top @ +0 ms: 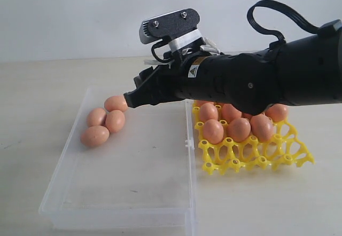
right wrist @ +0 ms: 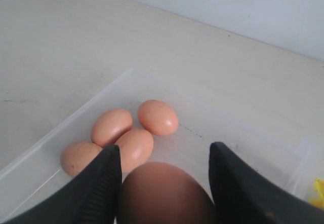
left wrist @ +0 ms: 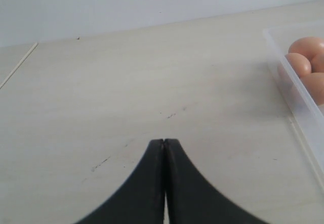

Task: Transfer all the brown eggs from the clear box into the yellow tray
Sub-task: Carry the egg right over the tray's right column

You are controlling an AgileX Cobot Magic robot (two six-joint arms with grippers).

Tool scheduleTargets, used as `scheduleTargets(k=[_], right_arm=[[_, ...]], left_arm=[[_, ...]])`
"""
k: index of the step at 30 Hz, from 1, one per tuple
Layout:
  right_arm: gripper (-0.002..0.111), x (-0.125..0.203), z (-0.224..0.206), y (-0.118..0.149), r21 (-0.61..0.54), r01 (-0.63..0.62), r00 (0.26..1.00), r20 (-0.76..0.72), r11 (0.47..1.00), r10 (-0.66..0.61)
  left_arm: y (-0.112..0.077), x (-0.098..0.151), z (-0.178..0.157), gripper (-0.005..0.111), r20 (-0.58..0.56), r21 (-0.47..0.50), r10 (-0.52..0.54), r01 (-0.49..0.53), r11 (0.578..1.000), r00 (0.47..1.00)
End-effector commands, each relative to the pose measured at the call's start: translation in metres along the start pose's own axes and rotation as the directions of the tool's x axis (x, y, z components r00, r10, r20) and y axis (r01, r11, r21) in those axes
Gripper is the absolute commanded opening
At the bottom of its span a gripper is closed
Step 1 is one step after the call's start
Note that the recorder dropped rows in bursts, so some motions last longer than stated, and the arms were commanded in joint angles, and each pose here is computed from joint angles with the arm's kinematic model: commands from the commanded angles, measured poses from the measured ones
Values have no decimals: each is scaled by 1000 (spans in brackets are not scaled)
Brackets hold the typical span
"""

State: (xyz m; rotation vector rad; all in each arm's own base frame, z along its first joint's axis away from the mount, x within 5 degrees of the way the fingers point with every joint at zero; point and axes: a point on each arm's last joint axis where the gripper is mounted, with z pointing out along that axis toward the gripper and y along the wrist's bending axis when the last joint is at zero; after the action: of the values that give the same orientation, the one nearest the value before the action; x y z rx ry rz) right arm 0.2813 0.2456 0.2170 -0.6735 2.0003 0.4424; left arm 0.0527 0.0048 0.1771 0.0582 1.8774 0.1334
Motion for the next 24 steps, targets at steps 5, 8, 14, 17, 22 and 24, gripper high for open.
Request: scheduleTargets(k=[5,8,14,17,22,24], right_arm=[[0,-4,-3,-3,8,2,1000,30,1000,-2],[0,-8,-8,-3,7,1,999,46,1000,-1],[0,-20,-34,-6,22,-7,988,156,1000,3],[0,-16,-46,-16,53,-45,983,179,998,34],[0,2,-60,-43,127,-88,987,148,988,69],[0,10,-66,-54,159,-105,987,134,982,83]], left_arm=[[0,-2,-1,0,16,-3,-7,7,1000,1000],[0,-2,-1,0,16,-3,-7,7,1000,1000],[0,-2,-1,0,16,-3,-7,7,1000,1000],[0,-2,-1,0,16,-3,-7,7,1000,1000],[0,-2,-1,0,16,-3,-7,7,1000,1000],[0,-2,-1,0,16,-3,-7,7,1000,1000]])
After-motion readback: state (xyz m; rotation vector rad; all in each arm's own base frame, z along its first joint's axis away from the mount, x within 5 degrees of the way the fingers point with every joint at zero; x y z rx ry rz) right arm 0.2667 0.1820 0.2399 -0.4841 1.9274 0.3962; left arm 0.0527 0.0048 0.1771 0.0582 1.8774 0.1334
